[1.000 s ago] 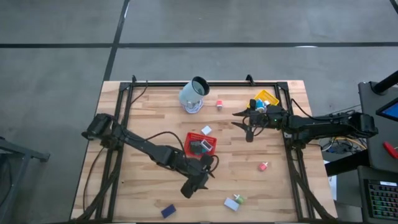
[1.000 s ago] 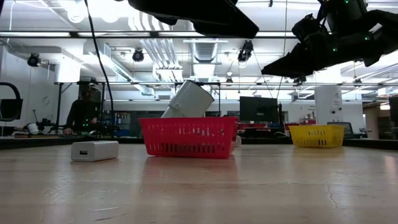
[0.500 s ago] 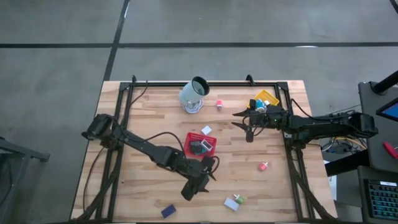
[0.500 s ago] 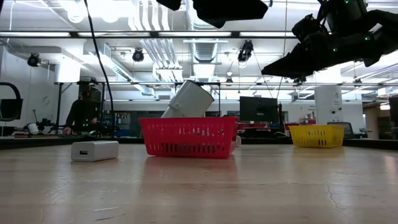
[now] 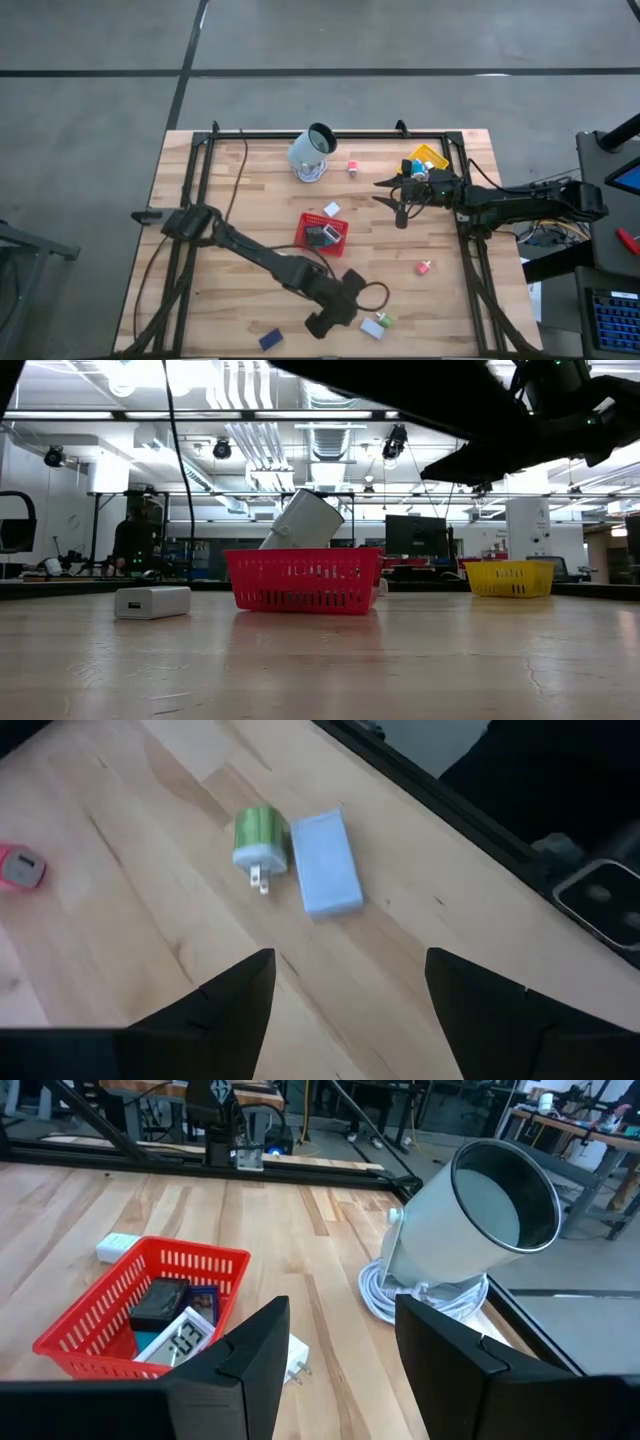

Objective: Pick & Place Office items
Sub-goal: Put the white digital clock into the red basket

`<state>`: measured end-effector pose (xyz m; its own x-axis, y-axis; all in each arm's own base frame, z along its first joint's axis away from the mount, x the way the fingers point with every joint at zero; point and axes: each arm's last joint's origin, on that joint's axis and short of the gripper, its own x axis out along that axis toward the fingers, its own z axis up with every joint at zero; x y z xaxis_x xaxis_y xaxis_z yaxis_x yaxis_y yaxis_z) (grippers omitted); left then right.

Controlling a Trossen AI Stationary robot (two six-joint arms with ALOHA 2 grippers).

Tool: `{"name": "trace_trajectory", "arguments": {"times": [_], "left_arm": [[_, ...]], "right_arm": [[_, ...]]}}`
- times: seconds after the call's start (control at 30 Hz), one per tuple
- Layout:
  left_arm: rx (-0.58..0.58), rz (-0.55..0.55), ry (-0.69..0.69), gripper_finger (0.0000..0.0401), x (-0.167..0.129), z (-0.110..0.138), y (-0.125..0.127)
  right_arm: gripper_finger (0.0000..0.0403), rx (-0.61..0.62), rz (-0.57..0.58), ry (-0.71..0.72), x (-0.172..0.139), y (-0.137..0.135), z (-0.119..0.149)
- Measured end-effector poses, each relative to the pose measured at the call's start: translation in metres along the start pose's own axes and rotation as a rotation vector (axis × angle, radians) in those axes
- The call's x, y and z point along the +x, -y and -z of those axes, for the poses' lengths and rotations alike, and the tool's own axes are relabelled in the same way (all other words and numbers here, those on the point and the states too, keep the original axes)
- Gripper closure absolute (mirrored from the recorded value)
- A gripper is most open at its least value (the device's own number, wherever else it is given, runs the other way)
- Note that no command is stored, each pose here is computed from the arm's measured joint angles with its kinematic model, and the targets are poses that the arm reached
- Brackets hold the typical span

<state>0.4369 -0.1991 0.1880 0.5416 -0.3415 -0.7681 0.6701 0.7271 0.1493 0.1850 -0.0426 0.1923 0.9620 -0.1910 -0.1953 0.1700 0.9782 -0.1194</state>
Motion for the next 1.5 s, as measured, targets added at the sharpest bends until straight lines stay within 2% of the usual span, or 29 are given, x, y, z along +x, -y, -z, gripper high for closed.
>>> {"name": "trace_trajectory", "arguments": {"times": [0.43, 0.67, 0.93, 1.5], "left_arm": [[0.023, 0.082, -0.049, 0.0137, 0.056, -0.02, -0.008], [0.022, 0.084, -0.021, 0.0137, 0.064, -0.032, -0.011], [-0.028, 0.101, -0.04, 0.0137, 0.076, -0.025, -0.011], [-0.072, 0.081, -0.012, 0.0137, 0.084, -0.019, -0.025]], "right_arm": [[0.0227, 0.025, -0.022, -0.013, 0.0, -0.001, 0.001], [0.0227, 0.04, -0.035, -0.021, 0.0, -0.002, 0.002], [0.0227, 0.043, -0.04, -0.031, 0.0, -0.003, 0.004], [0.0227, 0.04, -0.04, -0.034, 0.0, -0.003, 0.004]]}}
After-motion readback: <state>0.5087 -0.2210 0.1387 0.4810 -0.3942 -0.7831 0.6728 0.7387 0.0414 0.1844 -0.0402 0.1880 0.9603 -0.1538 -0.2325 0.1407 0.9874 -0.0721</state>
